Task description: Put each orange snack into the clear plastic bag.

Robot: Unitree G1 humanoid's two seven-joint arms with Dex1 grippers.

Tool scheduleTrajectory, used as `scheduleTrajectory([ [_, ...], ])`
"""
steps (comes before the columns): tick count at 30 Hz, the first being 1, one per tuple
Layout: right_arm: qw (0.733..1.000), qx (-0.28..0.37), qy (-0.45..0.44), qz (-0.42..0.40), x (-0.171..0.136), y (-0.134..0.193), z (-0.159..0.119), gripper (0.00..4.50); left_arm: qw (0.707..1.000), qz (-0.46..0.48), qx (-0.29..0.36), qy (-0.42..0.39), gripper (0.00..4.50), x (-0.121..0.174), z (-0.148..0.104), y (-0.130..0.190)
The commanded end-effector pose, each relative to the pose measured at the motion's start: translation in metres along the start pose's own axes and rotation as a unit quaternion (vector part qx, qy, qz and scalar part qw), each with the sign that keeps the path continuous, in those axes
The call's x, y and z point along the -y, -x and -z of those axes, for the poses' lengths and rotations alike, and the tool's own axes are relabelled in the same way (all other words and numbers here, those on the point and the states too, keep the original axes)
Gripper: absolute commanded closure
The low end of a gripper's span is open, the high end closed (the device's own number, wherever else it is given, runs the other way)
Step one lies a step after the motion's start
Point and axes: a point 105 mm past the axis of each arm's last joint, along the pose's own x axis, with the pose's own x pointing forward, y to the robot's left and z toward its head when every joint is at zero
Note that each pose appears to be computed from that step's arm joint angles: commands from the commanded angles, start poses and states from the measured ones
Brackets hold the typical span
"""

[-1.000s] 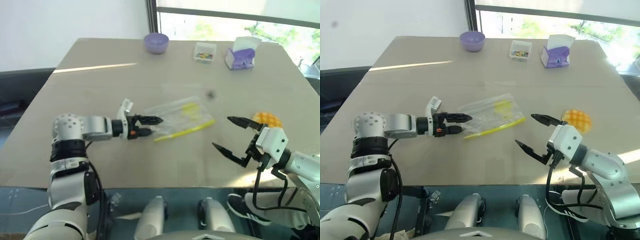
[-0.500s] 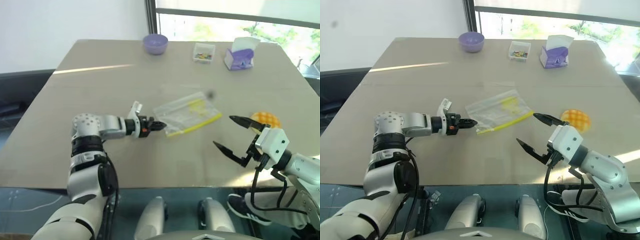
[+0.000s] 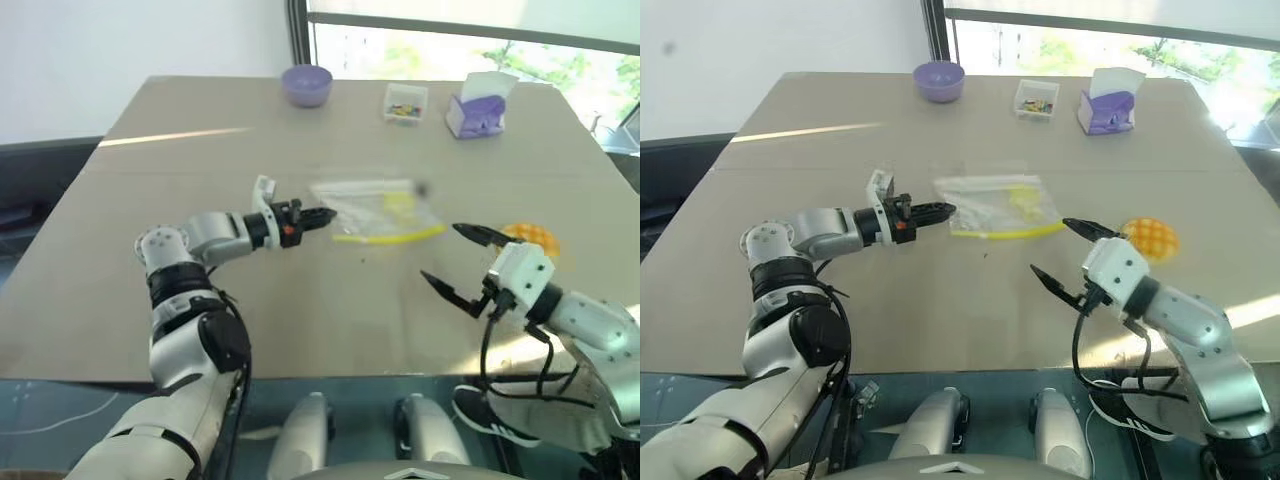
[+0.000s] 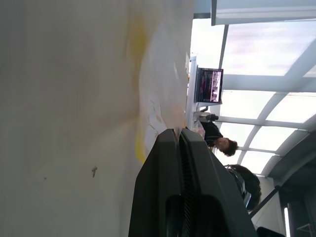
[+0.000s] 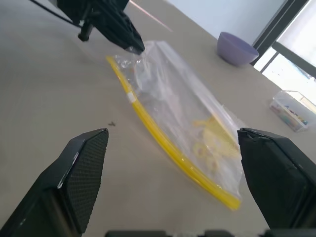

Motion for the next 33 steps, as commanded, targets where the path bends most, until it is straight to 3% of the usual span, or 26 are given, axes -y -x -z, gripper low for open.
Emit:
scheduleTrajectory([
  [1, 0.999, -0.016, 0.026, 0.023, 0.006, -0.017, 0.011, 0.0, 0.999, 0.024, 0.015, -0.026, 4.35, 0.021, -0.005, 0.001],
  [6, 0.99, -0.045, 0.103, 0.085, 0.023, -0.035, 0.027, 0.0, 0.999, 0.03, 0.018, -0.026, 4.35, 0.029, -0.005, -0.003],
  [18, 0.982, -0.061, 0.154, 0.089, 0.014, -0.069, 0.046, 0.0, 0.999, 0.046, 0.023, -0.018, 4.35, 0.043, -0.001, -0.014],
  [24, 0.964, -0.11, 0.194, 0.148, 0.03, -0.081, 0.062, 0.0, 0.998, 0.056, 0.033, -0.016, 4.35, 0.052, -0.003, -0.014],
  [25, 0.959, -0.12, 0.2, 0.163, 0.035, -0.08, 0.066, 0.68, 0.998, 0.056, 0.036, -0.015, 4.5, 0.053, -0.003, -0.013],
  [27, 0.952, -0.131, 0.205, 0.188, 0.044, -0.078, 0.07, 1.1, 0.998, 0.056, 0.04, -0.013, 4.5, 0.054, -0.004, -0.012],
  [29, 0.945, -0.147, 0.218, 0.194, 0.05, -0.075, 0.076, 1.8, 0.997, 0.055, 0.043, -0.01, 4.5, 0.054, -0.003, -0.011],
  [33, 0.94, -0.161, 0.234, 0.189, 0.053, -0.075, 0.084, 3.66, 0.997, 0.051, 0.052, -0.003, 4.5, 0.053, -0.003, -0.01],
])
